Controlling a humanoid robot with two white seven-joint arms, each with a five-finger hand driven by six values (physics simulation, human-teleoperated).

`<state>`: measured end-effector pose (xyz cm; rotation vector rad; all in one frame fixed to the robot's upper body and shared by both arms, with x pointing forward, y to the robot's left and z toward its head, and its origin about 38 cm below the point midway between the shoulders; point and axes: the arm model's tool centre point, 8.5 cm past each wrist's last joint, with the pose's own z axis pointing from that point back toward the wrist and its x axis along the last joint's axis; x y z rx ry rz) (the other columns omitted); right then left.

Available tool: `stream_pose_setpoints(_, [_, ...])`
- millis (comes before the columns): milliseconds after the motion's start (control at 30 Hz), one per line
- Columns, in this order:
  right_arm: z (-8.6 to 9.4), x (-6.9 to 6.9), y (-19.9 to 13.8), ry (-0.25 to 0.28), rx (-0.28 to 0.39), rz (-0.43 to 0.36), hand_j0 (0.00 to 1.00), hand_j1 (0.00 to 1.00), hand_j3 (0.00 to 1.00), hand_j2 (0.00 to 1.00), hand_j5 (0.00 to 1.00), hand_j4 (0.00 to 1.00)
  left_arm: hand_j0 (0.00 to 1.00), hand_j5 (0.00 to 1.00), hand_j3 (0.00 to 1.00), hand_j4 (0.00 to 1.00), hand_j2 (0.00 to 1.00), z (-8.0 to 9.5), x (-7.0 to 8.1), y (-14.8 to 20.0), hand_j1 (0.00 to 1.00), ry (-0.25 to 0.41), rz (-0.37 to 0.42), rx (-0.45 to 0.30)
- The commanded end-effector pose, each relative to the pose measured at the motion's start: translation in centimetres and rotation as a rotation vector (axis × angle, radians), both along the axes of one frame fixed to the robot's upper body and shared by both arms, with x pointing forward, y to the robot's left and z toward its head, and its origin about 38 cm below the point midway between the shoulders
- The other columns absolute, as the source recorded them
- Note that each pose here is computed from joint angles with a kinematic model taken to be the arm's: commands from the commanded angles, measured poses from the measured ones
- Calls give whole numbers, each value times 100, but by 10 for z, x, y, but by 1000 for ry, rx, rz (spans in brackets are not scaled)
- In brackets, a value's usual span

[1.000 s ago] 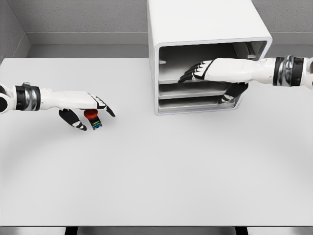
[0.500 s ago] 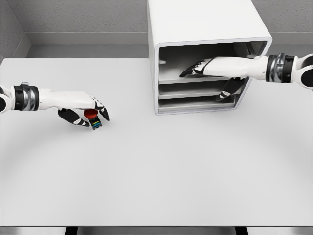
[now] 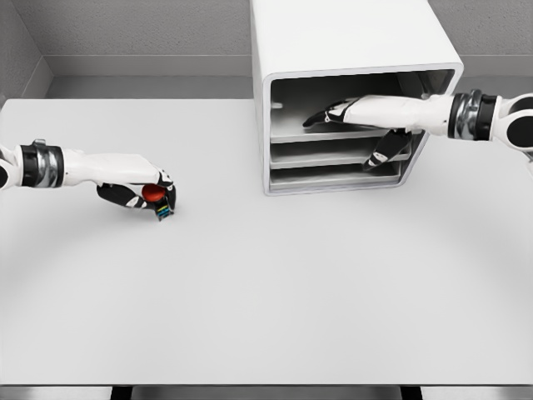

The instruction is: Slide open multi-storey tabletop storage cabinets and put open load switch and slide close multi-storey tabletop storage cabinets

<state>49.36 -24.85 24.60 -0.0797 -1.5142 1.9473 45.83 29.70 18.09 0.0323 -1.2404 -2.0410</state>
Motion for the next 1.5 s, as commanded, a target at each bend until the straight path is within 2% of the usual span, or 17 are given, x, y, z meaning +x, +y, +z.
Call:
stream_pose_setpoints(0, [-5, -5, 7, -17, -48, 47, 100, 100, 100, 100, 100, 100, 40, 40, 40, 40, 40, 2, 1, 0, 40, -1, 4, -7])
stream_pose_setpoints(200, [-3, -16, 12, -25, -48, 84, 100, 100, 100, 100, 100, 100, 40, 40, 40, 40, 40, 13, 3, -7, 40, -23, -12, -25])
stream_pose_setpoints(300, [0, -20, 8, -33, -53, 87, 100, 100, 100, 100, 100, 100, 40, 40, 40, 40, 40, 27, 1, -18, 40, -52, -52, -41])
stream_pose_setpoints(433, [1, -28, 6, -36, -57, 102, 100, 100, 100, 100, 100, 100, 40, 40, 40, 40, 40, 37, -2, -26, 40, -71, -82, -53])
stream_pose_setpoints(700, [1, -48, -3, -37, -66, 125, 100, 100, 100, 100, 100, 100, 40, 40, 40, 40, 40, 64, -16, -31, 40, -105, -134, -83])
stream_pose_setpoints(767, [0, -54, -6, -34, -63, 130, 100, 100, 100, 100, 100, 100, 40, 40, 40, 40, 40, 65, -17, -31, 40, -106, -137, -84])
stream_pose_setpoints(867, [6, -62, -9, -48, -64, 142, 100, 100, 100, 100, 100, 100, 40, 40, 40, 40, 40, 73, -22, -36, 40, -116, -160, -96])
stream_pose_setpoints(1033, [4, -64, -14, -43, -66, 132, 100, 100, 100, 100, 100, 100, 40, 40, 40, 40, 40, 85, -32, -42, 40, -131, -201, -111])
stream_pose_setpoints(1100, [4, -68, -18, -43, -69, 129, 100, 100, 100, 100, 100, 100, 40, 40, 40, 40, 40, 93, -37, -45, 40, -143, -221, -119])
stream_pose_setpoints(1467, [15, -88, -21, -66, -71, 161, 100, 100, 100, 100, 100, 100, 40, 40, 40, 40, 40, 111, -57, -58, 40, -185, -300, -114])
